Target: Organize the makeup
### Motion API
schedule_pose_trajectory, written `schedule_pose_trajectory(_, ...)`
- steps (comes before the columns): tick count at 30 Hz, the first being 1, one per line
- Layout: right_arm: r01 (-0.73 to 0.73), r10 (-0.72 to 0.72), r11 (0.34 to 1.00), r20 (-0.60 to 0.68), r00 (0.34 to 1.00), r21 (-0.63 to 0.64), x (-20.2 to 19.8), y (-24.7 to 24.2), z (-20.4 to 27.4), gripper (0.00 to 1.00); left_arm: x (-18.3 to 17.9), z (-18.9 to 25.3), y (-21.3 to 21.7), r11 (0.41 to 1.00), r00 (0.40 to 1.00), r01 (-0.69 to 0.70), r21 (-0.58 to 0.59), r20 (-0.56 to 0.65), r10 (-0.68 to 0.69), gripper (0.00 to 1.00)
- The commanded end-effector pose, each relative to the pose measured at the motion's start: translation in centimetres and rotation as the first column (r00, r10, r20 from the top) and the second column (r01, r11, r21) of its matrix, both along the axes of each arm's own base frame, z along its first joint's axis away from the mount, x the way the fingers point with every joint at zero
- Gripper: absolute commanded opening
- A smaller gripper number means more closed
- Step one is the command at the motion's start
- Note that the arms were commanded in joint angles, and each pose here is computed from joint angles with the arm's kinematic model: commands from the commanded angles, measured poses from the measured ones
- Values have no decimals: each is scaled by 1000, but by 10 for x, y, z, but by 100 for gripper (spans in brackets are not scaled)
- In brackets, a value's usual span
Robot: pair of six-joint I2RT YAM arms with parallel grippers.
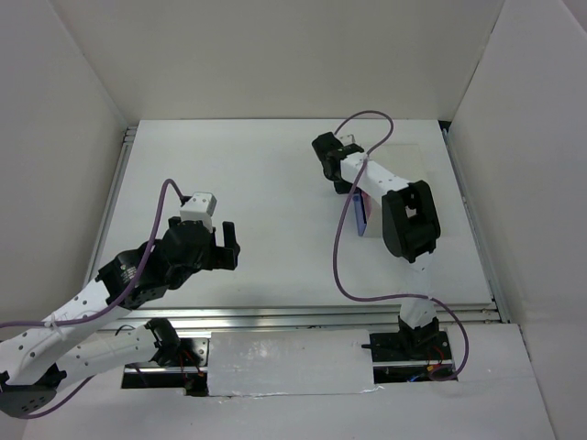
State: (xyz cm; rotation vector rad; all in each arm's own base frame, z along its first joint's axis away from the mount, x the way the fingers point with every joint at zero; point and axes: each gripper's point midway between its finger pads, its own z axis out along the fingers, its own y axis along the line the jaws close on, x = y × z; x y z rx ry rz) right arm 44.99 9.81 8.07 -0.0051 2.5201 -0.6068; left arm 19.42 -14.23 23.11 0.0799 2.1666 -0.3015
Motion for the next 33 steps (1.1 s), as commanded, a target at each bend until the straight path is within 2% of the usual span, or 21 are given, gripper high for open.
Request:
schedule_pose_trajectory(1, 4, -3, 1000, 29, 1000, -23, -2, -9, 19, 0, 2, 4, -3, 1000, 1000, 14, -9, 20, -14, 99)
schedule_pose_trajectory(7, -8, 9, 1000, 35, 999, -18, -2, 0, 16, 1, 2, 4, -3, 1000, 1000, 16, -10, 22, -16, 99)
schedule_pose_trajectory(14, 55, -47, 988, 61, 997, -143, -7, -22, 23, 0, 2, 3, -5, 1000, 1000, 24, -8, 19, -23, 99)
schedule_pose_trajectory(23, 58, -46, 982, 72, 996, -180, -9, -21, 28, 1, 1, 5, -4, 1000, 999, 25, -17, 25, -24, 99)
schedule_pose_trajectory(26, -42, 45, 994, 32, 998, -98, -12, 7, 23, 6, 1, 5, -4, 1000, 999, 26, -17, 27, -25, 99)
schedule_pose_trajectory(30, -196, 198, 980, 64, 978, -36, -17, 56, 39, 11, 3, 4, -2, 1000, 1000, 9, -6, 23, -9, 100)
schedule_pose_trajectory(31, -243, 241, 970, 59, 969, 33, -21, 73, 41, 13, 4, 5, -1, 1000, 1000, -4, -9, 22, 4, 99)
schedule_pose_trajectory(33, -311, 296, 942, 123, 947, 129, -29, 95, 68, 27, 7, 6, 2, 999, 999, -41, -8, 32, 41, 99)
